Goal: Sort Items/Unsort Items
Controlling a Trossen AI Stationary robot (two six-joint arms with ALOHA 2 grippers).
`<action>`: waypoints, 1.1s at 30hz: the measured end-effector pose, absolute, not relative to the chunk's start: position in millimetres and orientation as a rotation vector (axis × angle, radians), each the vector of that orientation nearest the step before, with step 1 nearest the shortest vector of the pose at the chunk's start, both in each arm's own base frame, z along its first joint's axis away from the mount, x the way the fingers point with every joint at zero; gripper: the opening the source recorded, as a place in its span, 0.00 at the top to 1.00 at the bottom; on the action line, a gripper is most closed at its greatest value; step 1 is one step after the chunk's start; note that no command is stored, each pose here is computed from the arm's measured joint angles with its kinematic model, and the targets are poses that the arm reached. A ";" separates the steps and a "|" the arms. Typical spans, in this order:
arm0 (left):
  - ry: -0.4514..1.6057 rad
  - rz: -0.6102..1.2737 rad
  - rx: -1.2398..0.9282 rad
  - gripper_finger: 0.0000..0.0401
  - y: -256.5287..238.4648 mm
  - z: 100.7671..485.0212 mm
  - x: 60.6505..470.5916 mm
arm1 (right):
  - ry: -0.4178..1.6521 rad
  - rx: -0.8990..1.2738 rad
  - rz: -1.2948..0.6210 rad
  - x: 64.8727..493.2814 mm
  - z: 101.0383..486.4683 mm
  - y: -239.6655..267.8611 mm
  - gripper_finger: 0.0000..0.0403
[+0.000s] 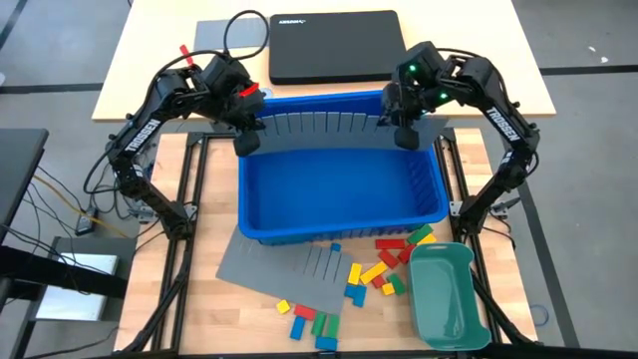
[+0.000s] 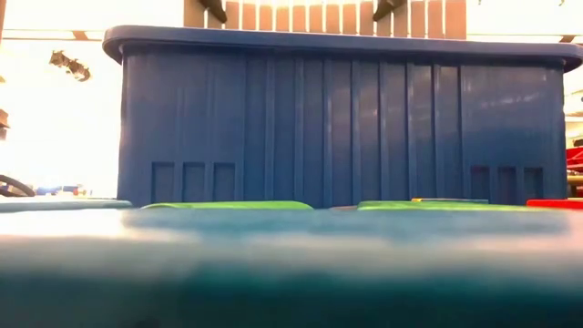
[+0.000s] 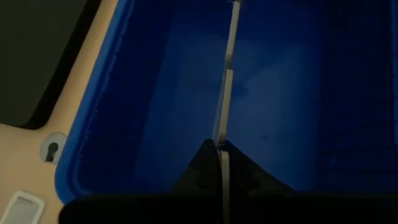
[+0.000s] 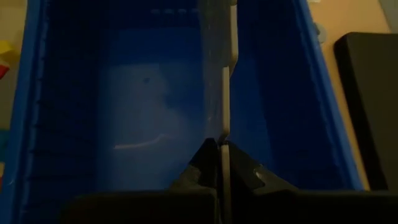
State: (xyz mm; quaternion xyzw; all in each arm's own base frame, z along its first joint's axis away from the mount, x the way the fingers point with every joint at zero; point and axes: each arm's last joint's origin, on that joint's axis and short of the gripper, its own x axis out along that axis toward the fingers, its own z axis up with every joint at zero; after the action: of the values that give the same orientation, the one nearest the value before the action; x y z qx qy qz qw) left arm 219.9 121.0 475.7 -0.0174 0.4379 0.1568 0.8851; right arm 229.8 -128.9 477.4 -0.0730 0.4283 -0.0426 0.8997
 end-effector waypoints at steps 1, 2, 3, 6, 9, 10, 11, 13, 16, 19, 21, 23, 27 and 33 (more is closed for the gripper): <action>0.915 0.328 -0.037 0.99 121.0 475.5 219.6 | 0.894 -0.146 -0.083 231.3 474.6 -129.7 1.00; 0.917 0.327 -0.038 0.99 121.0 475.4 219.3 | 0.902 -0.142 -0.078 232.5 471.9 -130.3 1.00; 0.919 0.328 -0.038 0.99 121.1 475.2 219.4 | 0.911 -0.140 -0.076 233.9 469.2 -131.2 1.00; 0.929 0.326 -0.041 0.99 120.9 474.3 219.0 | 0.920 -0.149 -0.072 236.9 464.6 -133.1 1.00; 0.929 0.330 -0.042 0.99 120.9 474.4 218.8 | 0.910 -0.164 -0.081 238.2 465.2 -134.1 1.00; 0.929 0.331 -0.044 0.99 120.9 474.4 218.8 | 0.910 -0.169 -0.082 238.1 465.3 -134.2 1.00; 0.928 0.332 -0.047 0.99 120.9 474.4 218.8 | 0.911 -0.171 -0.085 238.0 465.3 -134.2 1.00; 0.927 0.335 -0.053 0.99 120.9 474.4 218.8 | 0.913 -0.175 -0.090 237.9 465.4 -134.4 1.00; 0.926 0.337 -0.057 0.99 120.9 474.4 218.8 | 0.913 -0.176 -0.090 237.9 465.5 -134.4 1.00; 0.925 0.338 -0.060 0.99 121.0 474.4 218.9 | 0.913 -0.177 -0.091 237.5 465.6 -134.8 1.00; 0.920 0.326 -0.066 0.99 120.6 474.5 219.1 | 0.910 -0.176 -0.098 235.2 468.0 -135.3 1.00; 0.910 0.309 -0.076 0.99 120.2 474.8 219.7 | 0.902 -0.179 -0.107 232.3 471.3 -136.0 1.00; 0.901 0.312 -0.076 0.99 120.6 475.3 220.6 | 0.900 -0.177 -0.124 227.2 474.3 -139.7 1.00; 0.892 0.316 -0.078 0.99 120.9 475.7 221.4 | 0.911 -0.151 -0.115 224.9 472.9 -141.1 1.00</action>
State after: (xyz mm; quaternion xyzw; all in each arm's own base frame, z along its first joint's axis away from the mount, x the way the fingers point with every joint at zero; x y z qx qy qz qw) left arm 221.4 120.9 475.7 -0.0376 0.4294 0.1522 0.8894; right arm 224.9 -141.1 472.9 -0.0727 0.4392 -0.0552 0.8937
